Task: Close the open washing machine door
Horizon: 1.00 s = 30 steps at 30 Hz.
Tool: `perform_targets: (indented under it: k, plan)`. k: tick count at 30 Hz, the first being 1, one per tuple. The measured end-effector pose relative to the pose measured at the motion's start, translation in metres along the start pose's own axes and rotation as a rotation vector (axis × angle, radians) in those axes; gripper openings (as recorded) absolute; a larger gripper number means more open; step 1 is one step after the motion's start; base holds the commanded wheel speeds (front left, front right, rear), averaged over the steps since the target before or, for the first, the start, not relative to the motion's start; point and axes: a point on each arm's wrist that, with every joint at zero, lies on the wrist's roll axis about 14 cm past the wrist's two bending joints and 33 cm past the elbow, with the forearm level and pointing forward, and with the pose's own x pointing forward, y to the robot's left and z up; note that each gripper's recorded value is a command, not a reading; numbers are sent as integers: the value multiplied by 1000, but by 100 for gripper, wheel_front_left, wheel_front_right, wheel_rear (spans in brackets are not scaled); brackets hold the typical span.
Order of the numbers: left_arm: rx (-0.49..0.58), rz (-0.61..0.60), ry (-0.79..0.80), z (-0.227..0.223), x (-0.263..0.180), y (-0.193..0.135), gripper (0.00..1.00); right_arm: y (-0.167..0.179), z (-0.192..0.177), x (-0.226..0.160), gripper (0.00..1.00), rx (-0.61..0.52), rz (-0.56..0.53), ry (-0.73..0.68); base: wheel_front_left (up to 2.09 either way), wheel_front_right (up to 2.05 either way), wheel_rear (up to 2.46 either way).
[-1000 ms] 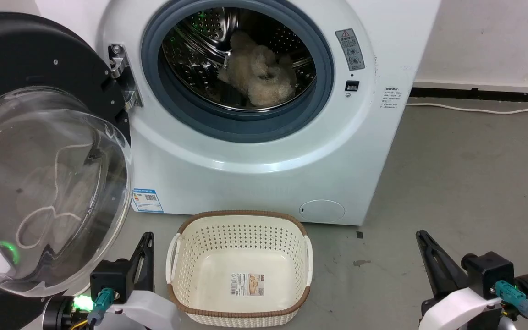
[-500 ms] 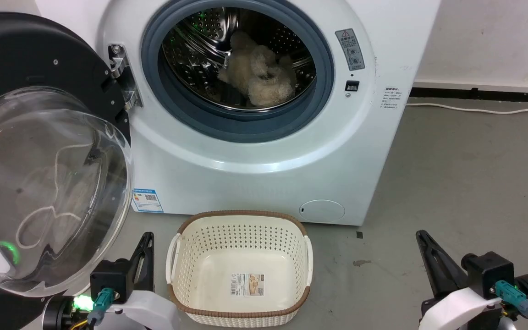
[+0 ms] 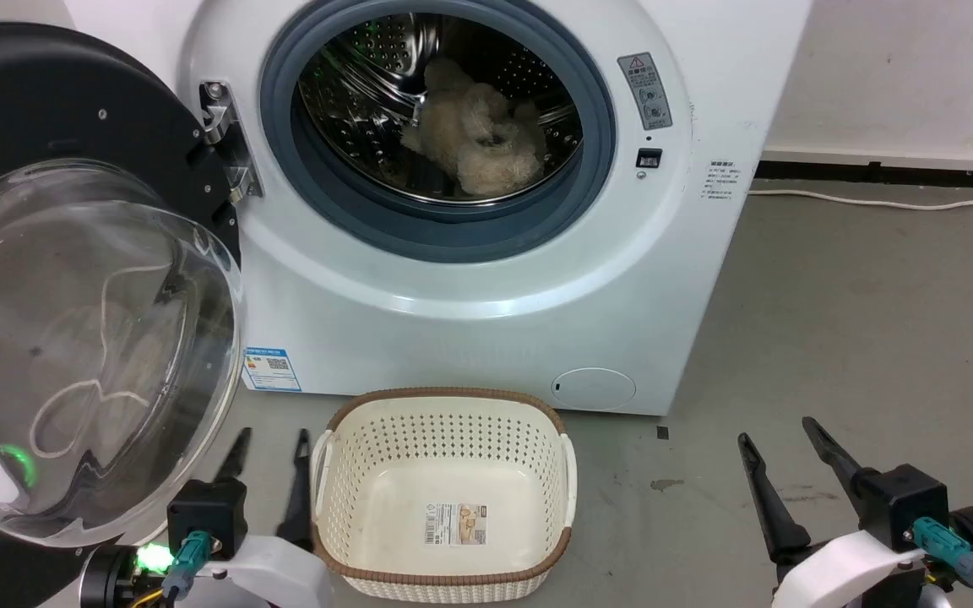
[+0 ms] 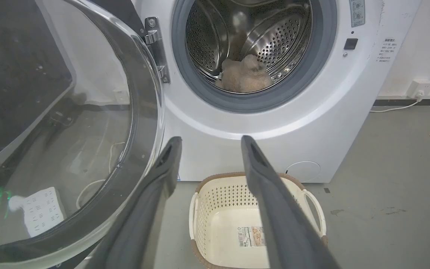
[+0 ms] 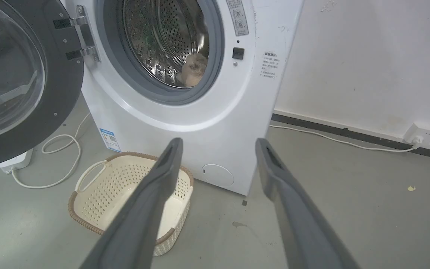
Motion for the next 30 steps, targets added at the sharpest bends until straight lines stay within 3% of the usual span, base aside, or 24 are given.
perform_targets:
  k: [14,30]
  plan:
    - [2,12,-23,2,-5,4,100,4,4,4,100,11,12,-28,0,0,0]
    - [21,101,-54,5,-29,38,100,50,5,19,100,12,154,-48,0,0,0]
